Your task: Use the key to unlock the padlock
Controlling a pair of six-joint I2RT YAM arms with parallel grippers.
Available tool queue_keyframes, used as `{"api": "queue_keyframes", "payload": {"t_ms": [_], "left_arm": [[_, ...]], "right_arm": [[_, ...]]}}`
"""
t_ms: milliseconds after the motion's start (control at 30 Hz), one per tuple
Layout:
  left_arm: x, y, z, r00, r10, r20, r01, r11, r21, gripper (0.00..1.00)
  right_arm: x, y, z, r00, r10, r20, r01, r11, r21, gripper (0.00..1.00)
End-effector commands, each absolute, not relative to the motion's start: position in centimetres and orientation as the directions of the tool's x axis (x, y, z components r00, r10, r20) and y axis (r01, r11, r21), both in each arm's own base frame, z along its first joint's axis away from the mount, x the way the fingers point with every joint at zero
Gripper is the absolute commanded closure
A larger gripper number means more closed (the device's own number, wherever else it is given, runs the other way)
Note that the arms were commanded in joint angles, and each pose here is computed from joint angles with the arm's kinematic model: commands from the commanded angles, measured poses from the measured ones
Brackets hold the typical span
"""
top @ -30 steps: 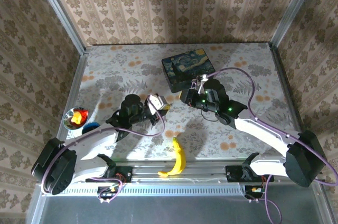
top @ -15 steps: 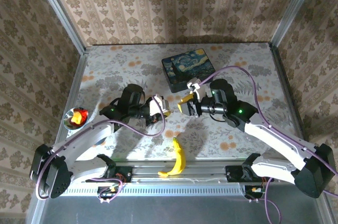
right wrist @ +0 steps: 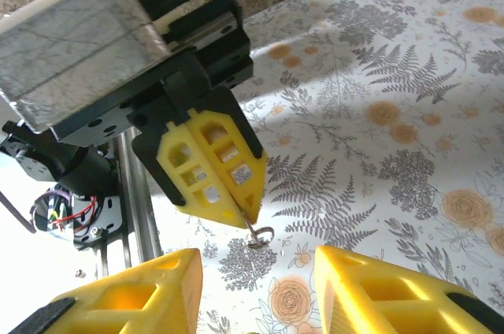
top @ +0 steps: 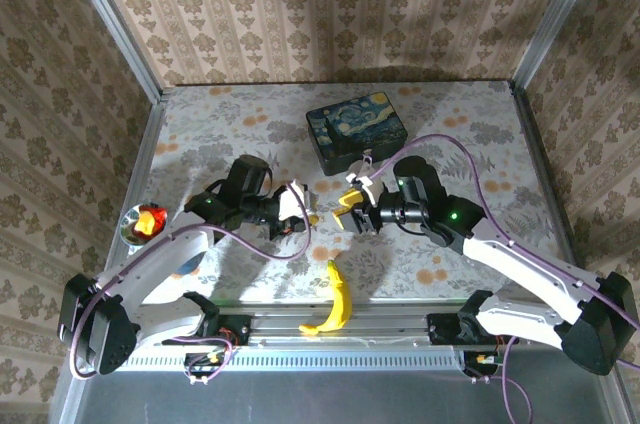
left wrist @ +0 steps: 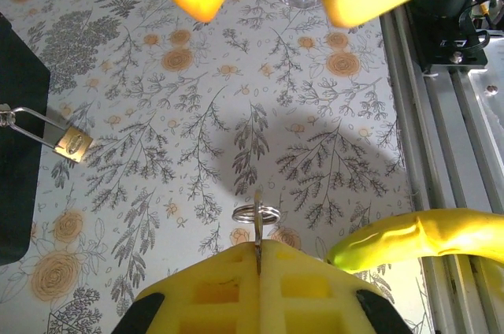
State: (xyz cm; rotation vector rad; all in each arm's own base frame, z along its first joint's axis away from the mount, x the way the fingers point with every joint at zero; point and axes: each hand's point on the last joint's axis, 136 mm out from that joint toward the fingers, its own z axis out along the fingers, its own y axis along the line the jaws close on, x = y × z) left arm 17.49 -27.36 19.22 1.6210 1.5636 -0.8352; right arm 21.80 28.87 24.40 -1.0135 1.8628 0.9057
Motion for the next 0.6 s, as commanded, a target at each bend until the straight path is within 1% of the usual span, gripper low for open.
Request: {"api": "queue_keyframes", "payload": {"t_ms": [0,200,433,567], "left_arm": [[17.0,-27.5,19.8,0.070,0.513,-0.855,0.998,-0.041,0.057,1.00],[16.8,-27.6,20.0,0.075,0.503,-0.861,0.997,-0.050,0.058,1.00],[16.4,-27.7,20.0,0.077,0.485,-0.871,0.997,-0.064,0.052,1.00],[16.4,-27.7,20.1,0.077,0.480,-0.874,0.997,-0.062,0.054,1.00]], "right_arm": [[21.3,29.6,25.4,-0.290,-0.334,-0.897,-0.916,0.368,0.159,0.58],[21.2,30.7,25.4,-0.281,-0.364,-0.888,-0.930,0.330,0.159,0.58],[21.6,31.4,24.1,-0.302,-0.401,-0.865,-0.932,0.314,0.179,0.64],[21.3,31.9,23.7,-0.311,-0.414,-0.855,-0.935,0.292,0.199,0.65]]}}
